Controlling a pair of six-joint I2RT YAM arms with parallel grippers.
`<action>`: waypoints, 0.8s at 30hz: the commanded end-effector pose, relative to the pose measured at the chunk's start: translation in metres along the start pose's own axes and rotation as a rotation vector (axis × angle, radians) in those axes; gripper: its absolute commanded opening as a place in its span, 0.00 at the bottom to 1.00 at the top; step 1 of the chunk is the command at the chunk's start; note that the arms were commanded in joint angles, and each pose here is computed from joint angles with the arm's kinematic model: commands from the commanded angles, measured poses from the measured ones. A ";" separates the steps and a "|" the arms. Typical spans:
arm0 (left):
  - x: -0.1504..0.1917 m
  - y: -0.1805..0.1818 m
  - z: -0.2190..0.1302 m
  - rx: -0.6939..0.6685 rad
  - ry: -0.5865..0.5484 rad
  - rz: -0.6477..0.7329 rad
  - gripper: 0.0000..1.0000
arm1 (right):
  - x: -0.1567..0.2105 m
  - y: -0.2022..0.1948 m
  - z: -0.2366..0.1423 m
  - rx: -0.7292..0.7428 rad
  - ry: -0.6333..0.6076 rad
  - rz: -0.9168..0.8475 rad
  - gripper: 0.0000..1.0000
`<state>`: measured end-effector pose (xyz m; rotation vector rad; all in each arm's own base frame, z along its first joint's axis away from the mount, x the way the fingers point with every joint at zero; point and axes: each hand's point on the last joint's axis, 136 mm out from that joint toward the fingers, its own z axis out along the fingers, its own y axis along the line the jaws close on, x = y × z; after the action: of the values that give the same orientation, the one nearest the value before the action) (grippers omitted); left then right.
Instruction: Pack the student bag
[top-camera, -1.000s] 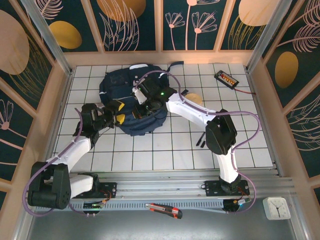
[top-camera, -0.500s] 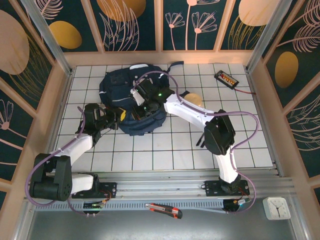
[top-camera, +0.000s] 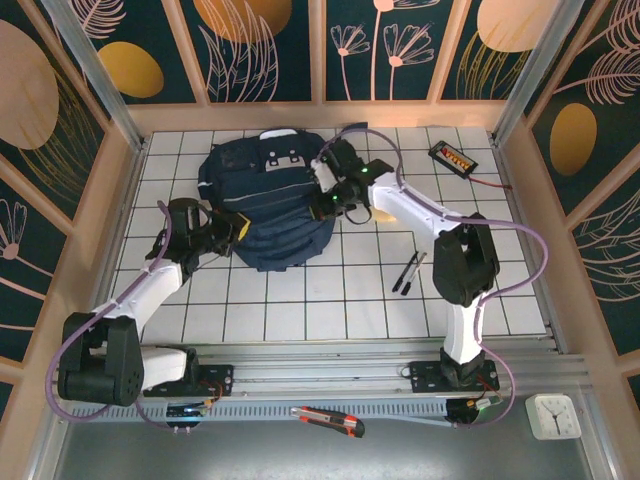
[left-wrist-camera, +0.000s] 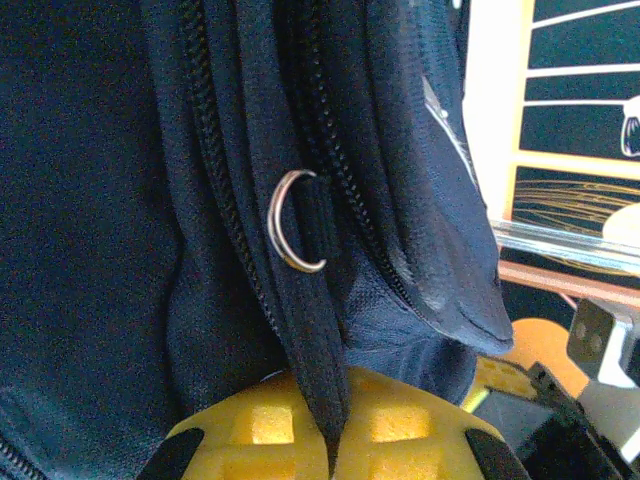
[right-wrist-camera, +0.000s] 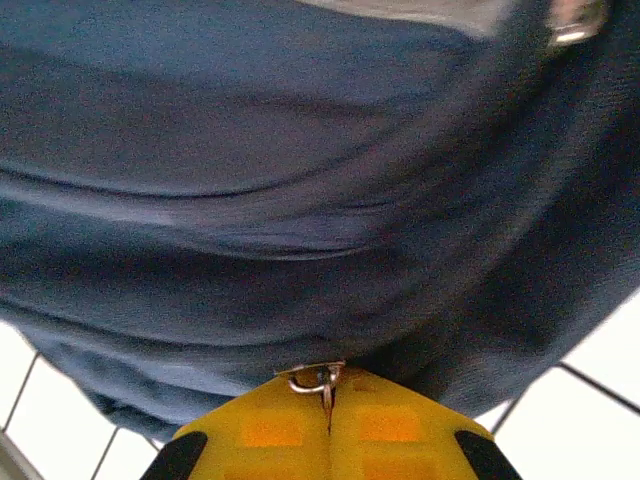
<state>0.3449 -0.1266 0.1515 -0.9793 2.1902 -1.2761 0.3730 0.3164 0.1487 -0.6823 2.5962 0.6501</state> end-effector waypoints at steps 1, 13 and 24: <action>-0.011 -0.010 -0.014 -0.015 -0.050 0.088 0.00 | -0.014 -0.057 -0.019 0.102 -0.065 0.019 0.00; -0.038 -0.007 -0.017 -0.059 -0.101 0.162 0.00 | -0.023 -0.019 0.002 -0.086 -0.086 -0.033 0.00; -0.118 -0.057 -0.002 -0.173 -0.196 0.398 0.00 | 0.021 0.106 0.033 -0.278 -0.008 -0.052 0.00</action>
<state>0.4193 -0.0669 0.1749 -0.7654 2.2960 -0.8650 0.3329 0.3818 0.1313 -0.7969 2.4943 0.8920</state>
